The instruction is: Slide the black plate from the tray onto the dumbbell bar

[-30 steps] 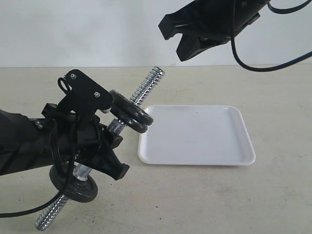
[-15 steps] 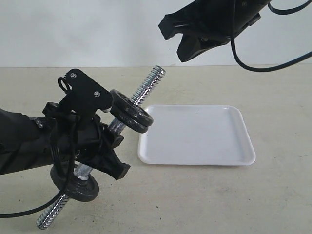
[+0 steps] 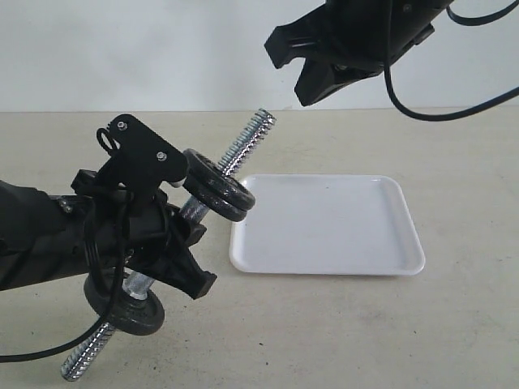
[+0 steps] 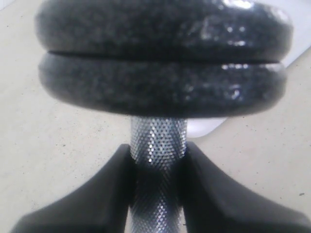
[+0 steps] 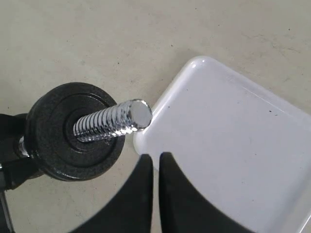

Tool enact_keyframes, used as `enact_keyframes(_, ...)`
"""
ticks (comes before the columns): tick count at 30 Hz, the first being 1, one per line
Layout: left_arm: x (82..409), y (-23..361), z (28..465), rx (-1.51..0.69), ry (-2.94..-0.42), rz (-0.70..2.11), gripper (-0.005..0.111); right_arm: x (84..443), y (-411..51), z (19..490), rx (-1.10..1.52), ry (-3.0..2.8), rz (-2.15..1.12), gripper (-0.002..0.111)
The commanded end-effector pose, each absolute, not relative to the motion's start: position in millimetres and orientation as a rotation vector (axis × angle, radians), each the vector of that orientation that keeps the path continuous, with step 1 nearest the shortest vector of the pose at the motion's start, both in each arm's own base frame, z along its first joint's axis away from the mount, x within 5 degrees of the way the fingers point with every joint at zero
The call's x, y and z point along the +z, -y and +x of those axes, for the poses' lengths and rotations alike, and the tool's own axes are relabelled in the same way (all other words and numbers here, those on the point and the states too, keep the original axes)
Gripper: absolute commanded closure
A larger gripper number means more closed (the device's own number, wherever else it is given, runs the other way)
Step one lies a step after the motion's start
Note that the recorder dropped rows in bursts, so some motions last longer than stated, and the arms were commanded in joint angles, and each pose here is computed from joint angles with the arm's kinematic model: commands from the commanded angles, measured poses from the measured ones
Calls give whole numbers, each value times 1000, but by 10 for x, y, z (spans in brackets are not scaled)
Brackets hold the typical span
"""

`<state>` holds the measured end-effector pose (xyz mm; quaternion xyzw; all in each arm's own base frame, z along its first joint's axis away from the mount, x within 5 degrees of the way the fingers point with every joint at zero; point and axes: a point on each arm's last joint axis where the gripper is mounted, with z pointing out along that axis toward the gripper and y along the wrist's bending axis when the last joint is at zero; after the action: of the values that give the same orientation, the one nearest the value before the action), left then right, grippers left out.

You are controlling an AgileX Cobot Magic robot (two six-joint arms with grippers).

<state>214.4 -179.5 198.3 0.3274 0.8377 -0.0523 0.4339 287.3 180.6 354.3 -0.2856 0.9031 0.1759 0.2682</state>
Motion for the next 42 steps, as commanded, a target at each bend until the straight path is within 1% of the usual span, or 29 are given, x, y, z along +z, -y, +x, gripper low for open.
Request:
enact_keyframes(1,2369,1768,2245,-54,-1927,724,102,3571,-1785,2856,465,-2438,-776,108)
enact_keyframes(4,2369,1768,2245,-54,-1927,724,102,3556,-1777,2834,464,-2465,-791,107)
enact_keyframes(5,2369,1768,2245,-54,-1927,724,102,3554,-1775,2831,461,-2469,-794,104)
enact_keyframes(6,2369,1768,2245,-54,-1927,724,102,3554,-1775,2831,461,-2469,-794,98)
enact_keyframes(8,2369,1768,2245,-54,-1927,724,102,3554,-1775,2831,461,-2469,-794,83)
enact_keyframes(9,2369,1768,2245,-54,-1927,724,102,3554,-1775,2831,461,-2469,-794,72)
enact_keyframes(12,2369,1768,2245,-54,-1927,724,102,3554,-1775,2831,466,-2476,-778,32)
enact_keyframes(13,2369,1768,2245,-54,-1927,724,102,3553,-1774,2829,466,-2478,-779,23)
enact_keyframes(14,2369,1768,2245,-54,-1927,724,102,3551,-1776,2824,471,-2482,-780,20)
enact_keyframes(15,2369,1768,2245,-54,-1927,724,102,3547,-1773,2817,470,-2491,-784,21)
enact_keyframes(17,2369,1768,2245,-54,-1927,724,102,3537,-1767,2801,470,-2512,-792,27)
enact_keyframes(20,2367,1766,2245,-57,-1932,717,102,3522,-1757,2773,477,-2558,-778,43)
enact_keyframes(21,2368,1765,2246,-55,-1931,716,102,3518,-1755,2766,485,-2579,-750,52)
enact_keyframes(24,2368,1760,2248,-65,-1941,689,102,3507,-1746,2745,496,-2628,-701,83)
enact_keyframes(26,2364,1756,2248,-87,-1962,644,102,3499,-1743,2720,504,-2655,-709,108)
enact_keyframes(32,2361,1739,2253,-92,-1982,595,102,3485,-1742,2662,527,-2700,-764,109)
enact_keyframes(36,2363,1684,2273,-88,-2015,455,102,3447,-1749,2647,545,-2712,-771,109)
enact_keyframes(39,2356,1647,2279,-78,-2040,379,102,3330,-1751,2612,565,-2742,-805,109)
enact_keyframes(42,2354,1629,2282,-69,-2048,347,102,3116,-1733,2547,576,-2812,-832,109)
